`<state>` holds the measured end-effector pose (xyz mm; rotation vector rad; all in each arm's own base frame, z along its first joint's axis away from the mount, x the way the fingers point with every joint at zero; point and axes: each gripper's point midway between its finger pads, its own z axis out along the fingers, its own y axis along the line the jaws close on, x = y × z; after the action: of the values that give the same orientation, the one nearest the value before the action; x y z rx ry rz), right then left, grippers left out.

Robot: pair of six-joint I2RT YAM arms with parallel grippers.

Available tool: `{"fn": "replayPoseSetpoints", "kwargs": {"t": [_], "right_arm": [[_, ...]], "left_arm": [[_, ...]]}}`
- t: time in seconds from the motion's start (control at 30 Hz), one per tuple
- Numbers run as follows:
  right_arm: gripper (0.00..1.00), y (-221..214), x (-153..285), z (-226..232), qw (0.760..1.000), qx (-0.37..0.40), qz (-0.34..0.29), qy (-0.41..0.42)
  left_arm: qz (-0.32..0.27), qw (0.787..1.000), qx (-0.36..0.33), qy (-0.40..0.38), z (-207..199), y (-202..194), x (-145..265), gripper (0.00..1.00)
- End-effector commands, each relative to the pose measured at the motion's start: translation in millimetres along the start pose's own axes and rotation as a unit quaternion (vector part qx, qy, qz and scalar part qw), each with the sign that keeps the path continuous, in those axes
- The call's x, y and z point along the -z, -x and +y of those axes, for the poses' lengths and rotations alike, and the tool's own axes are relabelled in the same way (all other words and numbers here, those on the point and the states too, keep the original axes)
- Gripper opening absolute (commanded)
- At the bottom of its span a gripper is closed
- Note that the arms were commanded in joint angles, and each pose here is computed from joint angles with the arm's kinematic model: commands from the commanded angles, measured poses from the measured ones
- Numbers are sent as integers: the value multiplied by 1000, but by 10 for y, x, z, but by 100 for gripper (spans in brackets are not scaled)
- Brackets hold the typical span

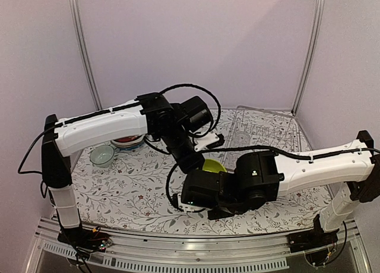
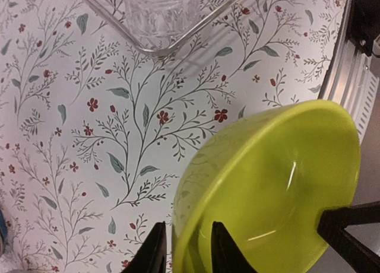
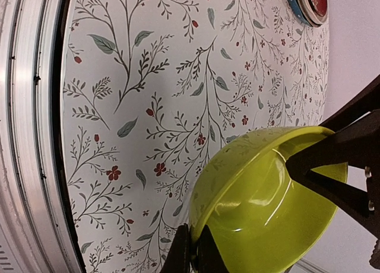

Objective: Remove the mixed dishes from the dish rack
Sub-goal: Pass from the right arm to the left, then place the bowl in the bowl.

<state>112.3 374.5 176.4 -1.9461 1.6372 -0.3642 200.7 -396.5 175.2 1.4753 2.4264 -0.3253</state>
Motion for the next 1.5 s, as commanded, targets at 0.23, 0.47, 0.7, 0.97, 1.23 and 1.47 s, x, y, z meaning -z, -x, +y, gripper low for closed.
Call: {"fn": "replayPoseSetpoints", "kwargs": {"t": [0.23,0.47,0.7,0.97,1.23,1.47], "right_arm": [[5,8,52,-124,999,-16,3,-37],[44,-16,92,-169,999,-26,1,-44],[80,6,278,-344,995,-59,-30,-69],[99,90,613,-621,985,-108,-92,-98],[99,-1,843,-840,969,-163,-129,-135],[99,-173,870,-1005,951,-239,-147,-128]], "left_arm": [[0,1000,7,-23,-127,64,38,0],[2,999,20,-27,-85,62,42,0],[-3,997,67,-29,158,46,55,0],[5,991,136,-12,560,-65,-29,0],[-48,948,312,39,1566,-344,257,0],[-84,853,504,108,2523,-1000,617,0]]}}
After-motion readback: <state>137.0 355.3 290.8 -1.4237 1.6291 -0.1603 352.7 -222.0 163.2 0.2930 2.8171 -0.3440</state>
